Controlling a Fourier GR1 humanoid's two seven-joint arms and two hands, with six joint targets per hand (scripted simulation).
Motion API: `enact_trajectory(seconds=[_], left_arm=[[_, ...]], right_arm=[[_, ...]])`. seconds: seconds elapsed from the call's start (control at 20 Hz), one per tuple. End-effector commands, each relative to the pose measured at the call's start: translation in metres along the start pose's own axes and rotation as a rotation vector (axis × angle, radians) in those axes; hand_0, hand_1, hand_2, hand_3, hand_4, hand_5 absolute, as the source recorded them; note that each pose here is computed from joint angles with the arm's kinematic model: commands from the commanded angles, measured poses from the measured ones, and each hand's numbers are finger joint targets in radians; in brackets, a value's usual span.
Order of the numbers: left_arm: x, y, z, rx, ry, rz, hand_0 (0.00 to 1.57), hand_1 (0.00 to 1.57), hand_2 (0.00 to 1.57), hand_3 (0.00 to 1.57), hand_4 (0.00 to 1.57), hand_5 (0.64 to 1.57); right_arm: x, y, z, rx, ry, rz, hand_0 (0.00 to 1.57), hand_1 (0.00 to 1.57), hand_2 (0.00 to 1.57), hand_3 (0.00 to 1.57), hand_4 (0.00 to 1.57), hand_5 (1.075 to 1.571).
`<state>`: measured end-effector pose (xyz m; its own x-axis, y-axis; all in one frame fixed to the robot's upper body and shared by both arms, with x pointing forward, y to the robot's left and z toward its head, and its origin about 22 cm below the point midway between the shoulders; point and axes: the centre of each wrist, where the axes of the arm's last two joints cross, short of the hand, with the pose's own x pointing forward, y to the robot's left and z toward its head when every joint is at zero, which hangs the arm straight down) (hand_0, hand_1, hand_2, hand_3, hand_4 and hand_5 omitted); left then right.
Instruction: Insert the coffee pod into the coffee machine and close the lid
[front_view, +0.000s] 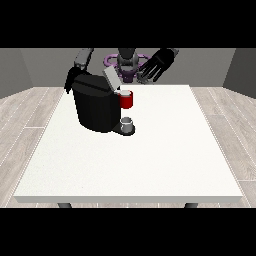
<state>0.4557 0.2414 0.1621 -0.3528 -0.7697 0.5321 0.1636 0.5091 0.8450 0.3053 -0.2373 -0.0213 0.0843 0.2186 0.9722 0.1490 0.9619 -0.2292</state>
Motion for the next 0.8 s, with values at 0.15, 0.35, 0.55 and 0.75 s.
enact_trajectory(seconds=[0.15,0.35,0.55,0.75], left_arm=[[-0.045,-0.122,0.035,0.083,0.083,0.696,0.00,0.00,0.00,0.00,0.41,1.571],[-0.073,-0.184,0.081,0.019,0.177,0.831,0.00,0.00,0.00,0.00,0.39,1.571],[-0.100,-0.193,0.115,0.014,0.237,0.839,0.00,0.00,0.00,0.00,0.37,1.571],[-0.076,-0.212,0.107,-0.027,0.194,0.868,0.00,0.00,0.00,0.00,0.39,1.571]], right_arm=[[-0.024,-0.014,0.018,-0.042,0.078,-0.031,0.00,0.00,0.00,0.00,0.00,1.571],[-0.017,-0.012,0.023,0.026,0.049,-0.086,0.00,0.00,0.00,0.00,0.00,1.571],[0.038,0.003,0.002,0.137,-0.046,-0.094,0.00,0.00,0.00,0.00,0.00,1.571],[0.035,-0.017,-0.003,0.151,-0.095,0.001,0.00,0.00,0.00,0.00,0.15,1.571]])
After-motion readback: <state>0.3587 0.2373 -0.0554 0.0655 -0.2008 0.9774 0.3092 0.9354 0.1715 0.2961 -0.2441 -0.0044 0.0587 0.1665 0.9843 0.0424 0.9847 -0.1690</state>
